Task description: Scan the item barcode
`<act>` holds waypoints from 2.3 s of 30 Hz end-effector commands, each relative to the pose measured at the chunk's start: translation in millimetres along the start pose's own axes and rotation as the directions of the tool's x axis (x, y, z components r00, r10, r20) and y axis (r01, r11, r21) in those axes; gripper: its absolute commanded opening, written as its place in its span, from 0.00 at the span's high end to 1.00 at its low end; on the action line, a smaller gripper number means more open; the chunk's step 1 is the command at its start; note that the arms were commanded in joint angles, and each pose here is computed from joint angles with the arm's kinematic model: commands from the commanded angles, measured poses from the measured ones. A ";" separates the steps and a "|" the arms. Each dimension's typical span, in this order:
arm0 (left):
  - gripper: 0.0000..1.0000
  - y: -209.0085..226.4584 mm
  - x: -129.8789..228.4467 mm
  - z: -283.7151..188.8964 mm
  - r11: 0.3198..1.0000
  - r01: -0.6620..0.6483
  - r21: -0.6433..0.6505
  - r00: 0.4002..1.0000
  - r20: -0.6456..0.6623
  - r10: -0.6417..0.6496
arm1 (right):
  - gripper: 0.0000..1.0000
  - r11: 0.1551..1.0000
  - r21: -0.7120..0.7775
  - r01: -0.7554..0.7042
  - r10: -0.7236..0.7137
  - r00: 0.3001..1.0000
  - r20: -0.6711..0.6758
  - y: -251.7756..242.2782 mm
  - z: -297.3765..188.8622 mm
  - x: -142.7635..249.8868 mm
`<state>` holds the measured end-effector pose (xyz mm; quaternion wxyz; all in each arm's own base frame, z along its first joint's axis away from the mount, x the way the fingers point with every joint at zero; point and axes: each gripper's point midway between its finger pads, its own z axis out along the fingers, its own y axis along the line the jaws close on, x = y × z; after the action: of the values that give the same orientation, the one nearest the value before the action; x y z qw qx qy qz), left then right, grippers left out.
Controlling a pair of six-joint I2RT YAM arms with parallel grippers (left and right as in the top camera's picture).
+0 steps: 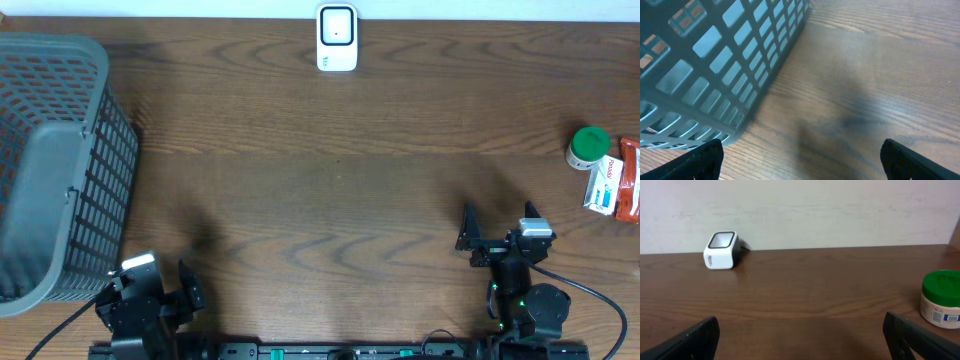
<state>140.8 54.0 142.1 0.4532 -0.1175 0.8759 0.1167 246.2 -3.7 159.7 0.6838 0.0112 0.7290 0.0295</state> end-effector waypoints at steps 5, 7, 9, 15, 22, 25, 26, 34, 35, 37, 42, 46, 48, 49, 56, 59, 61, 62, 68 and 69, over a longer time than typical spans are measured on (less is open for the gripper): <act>0.01 -48.5 -77.3 -3.1 0.956 0.058 0.287 0.942 0.301 -0.147 | 0.01 1.000 -0.001 -0.016 0.016 1.000 -0.002 0.8 -0.1 0.9; 0.01 -60.4 -99.2 -5.4 0.935 0.027 0.354 0.899 0.401 -0.178 | 0.01 1.000 -0.001 -0.017 0.017 1.000 -0.002 0.8 -0.1 0.9; 0.01 -63.4 -107.5 0.2 0.932 0.019 0.363 0.867 0.457 -0.196 | 0.01 1.000 -0.001 -0.016 0.016 1.000 -0.002 0.8 -0.1 0.9; 0.01 -71.2 -103.1 21.3 0.927 0.006 0.376 0.828 0.518 -0.215 | 0.01 1.000 -0.001 -0.017 0.017 1.000 -0.002 0.8 -0.1 0.9; 0.02 -62.8 -86.0 42.8 0.950 0.060 0.308 0.838 0.501 -0.216 | 0.01 1.000 -0.001 -0.016 0.016 1.000 -0.002 0.8 -0.1 0.9; 0.02 -59.6 -74.4 54.4 0.958 0.077 0.277 0.853 0.479 -0.207 | 0.01 1.000 -0.001 -0.016 0.016 1.000 -0.002 0.8 -0.1 0.9; 0.01 -60.8 -67.9 59.8 0.958 0.076 0.275 0.862 0.465 -0.202 | 0.01 1.000 -0.001 -0.016 0.016 1.000 -0.002 0.8 -0.1 0.9; 0.01 -58.1 -50.9 71.3 0.963 0.101 0.250 0.891 0.409 -0.199 | 0.01 1.000 -0.001 -0.017 0.017 1.000 -0.002 0.8 -0.1 0.9; 0.02 -58.1 -50.9 71.4 0.963 0.101 0.250 0.891 0.408 -0.199 | 0.01 1.000 -0.001 -0.016 0.016 1.000 -0.002 0.8 -0.1 0.9; 0.01 -58.2 -51.0 71.3 0.963 0.101 0.250 0.891 0.408 -0.200 | 0.01 1.000 -0.001 -0.017 0.017 1.000 -0.002 0.8 -0.1 0.9; 0.02 -58.4 -50.5 71.7 0.963 0.101 0.250 0.892 0.406 -0.199 | 0.01 1.000 -0.001 -0.017 0.017 1.000 -0.002 0.8 -0.1 0.9; 0.02 -58.3 -50.5 71.7 0.963 0.101 0.250 0.892 0.406 -0.199 | 0.01 1.000 -0.001 -0.016 0.016 1.000 -0.002 0.8 -0.1 0.9; 0.02 -58.4 -50.5 71.7 0.963 0.101 0.250 0.892 0.406 -0.199 | 0.01 1.000 -0.001 -0.016 0.016 1.000 -0.002 0.8 -0.1 0.9; 0.01 -58.4 -50.5 71.7 0.963 0.101 0.250 0.892 0.406 -0.199 | 0.01 1.000 -0.001 -0.016 0.016 1.000 -0.002 0.8 -0.1 0.9; 0.02 -58.4 -50.5 71.7 0.963 0.101 0.250 0.892 0.406 -0.199 | 0.01 1.000 -0.001 -0.016 0.016 1.000 -0.002 0.8 -0.1 0.9; 0.02 -58.4 -50.5 71.7 0.963 0.101 0.250 0.892 0.406 -0.199 | 0.01 1.000 -0.001 -0.016 0.016 1.000 -0.002 0.8 -0.1 0.9; 0.02 -58.4 -50.5 71.7 0.963 0.101 0.250 0.892 0.406 -0.199 | 0.01 1.000 -0.001 -0.016 0.016 1.000 -0.002 0.8 -0.1 0.9; 0.02 -58.4 -50.5 71.7 0.963 0.101 0.250 0.892 0.406 -0.199 | 0.01 1.000 -0.001 -0.016 0.016 1.000 -0.002 0.8 -0.1 0.9; 0.01 -58.3 -50.5 71.7 0.963 0.101 0.250 0.892 0.406 -0.199 | 0.01 1.000 -0.001 -0.017 0.017 1.000 -0.002 0.8 -0.1 0.9; 0.02 -58.4 -50.5 71.7 0.963 0.101 0.250 0.892 0.406 -0.199 | 0.01 1.000 -0.001 -0.016 0.016 1.000 -0.002 0.8 -0.1 0.9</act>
<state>243.5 19.8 154.4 0.6686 -0.0908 0.7380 -0.0090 246.2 -4.4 159.4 0.6833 0.0138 0.7294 0.0293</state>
